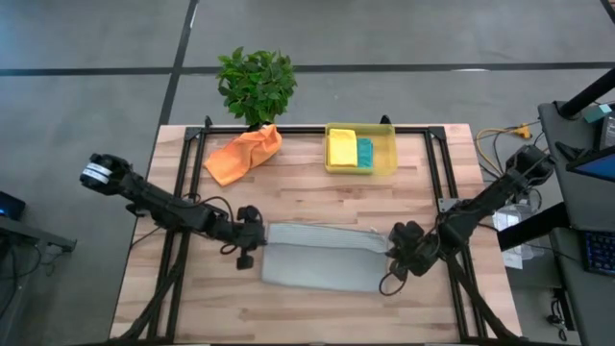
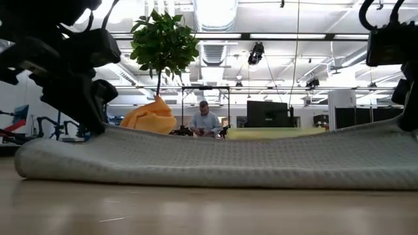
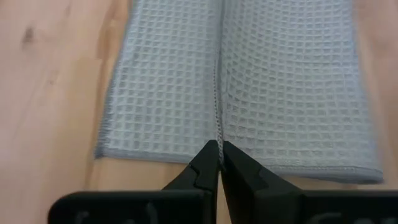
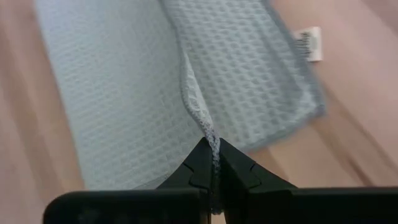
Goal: Fold microfiber towels
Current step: Fold the gray microfiber towel
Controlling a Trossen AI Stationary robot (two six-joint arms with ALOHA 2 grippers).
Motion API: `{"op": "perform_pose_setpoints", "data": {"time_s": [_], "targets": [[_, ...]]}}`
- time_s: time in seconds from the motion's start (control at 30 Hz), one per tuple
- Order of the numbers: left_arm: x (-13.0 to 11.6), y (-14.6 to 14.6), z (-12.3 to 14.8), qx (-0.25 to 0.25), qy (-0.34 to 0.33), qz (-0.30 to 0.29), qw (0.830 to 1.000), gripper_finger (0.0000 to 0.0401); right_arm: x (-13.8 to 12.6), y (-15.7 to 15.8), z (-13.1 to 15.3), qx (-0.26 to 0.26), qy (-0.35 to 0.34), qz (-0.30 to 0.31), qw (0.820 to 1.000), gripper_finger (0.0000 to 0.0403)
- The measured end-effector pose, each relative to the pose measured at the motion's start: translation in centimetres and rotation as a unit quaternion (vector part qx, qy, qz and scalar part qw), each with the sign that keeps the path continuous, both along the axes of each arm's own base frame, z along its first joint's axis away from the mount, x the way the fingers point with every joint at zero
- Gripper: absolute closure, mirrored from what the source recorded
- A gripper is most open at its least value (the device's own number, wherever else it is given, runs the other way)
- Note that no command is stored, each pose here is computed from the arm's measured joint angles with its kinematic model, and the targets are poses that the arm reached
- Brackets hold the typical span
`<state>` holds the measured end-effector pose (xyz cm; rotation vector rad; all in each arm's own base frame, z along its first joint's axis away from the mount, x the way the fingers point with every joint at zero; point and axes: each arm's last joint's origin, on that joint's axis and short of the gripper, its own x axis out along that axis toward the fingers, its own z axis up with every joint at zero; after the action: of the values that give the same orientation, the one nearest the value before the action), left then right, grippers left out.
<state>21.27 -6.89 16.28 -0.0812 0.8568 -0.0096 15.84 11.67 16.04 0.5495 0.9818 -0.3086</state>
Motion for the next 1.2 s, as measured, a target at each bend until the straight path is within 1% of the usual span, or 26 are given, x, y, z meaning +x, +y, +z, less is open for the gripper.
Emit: {"op": "perform_pose_setpoints", "data": {"time_s": [0.23,0.6,0.73,0.83,1.2], "targets": [[0.2,1.1,-0.2,0.020,-0.003,0.012,1.000,0.0401,0.0,-0.7,-0.2,-0.011,0.018,-0.020,1.000,0.0394],[0.6,3.3,-0.4,0.033,-0.007,0.066,0.997,0.0401,0.1,-1.7,-0.4,-0.031,0.035,-0.044,0.998,0.0394],[0.8,3.7,-0.2,0.045,-0.019,0.061,0.997,0.0401,0.3,-2.0,-0.4,-0.035,0.034,-0.054,0.997,0.0394],[1.0,4.0,-0.1,0.045,-0.026,0.066,0.997,0.0401,0.4,-2.3,-0.4,-0.039,0.037,-0.063,0.997,0.0394],[1.1,4.0,-1.4,0.052,0.007,0.065,0.997,0.0401,0.5,-3.3,-0.5,-0.046,0.052,-0.090,0.993,0.0394]]}}
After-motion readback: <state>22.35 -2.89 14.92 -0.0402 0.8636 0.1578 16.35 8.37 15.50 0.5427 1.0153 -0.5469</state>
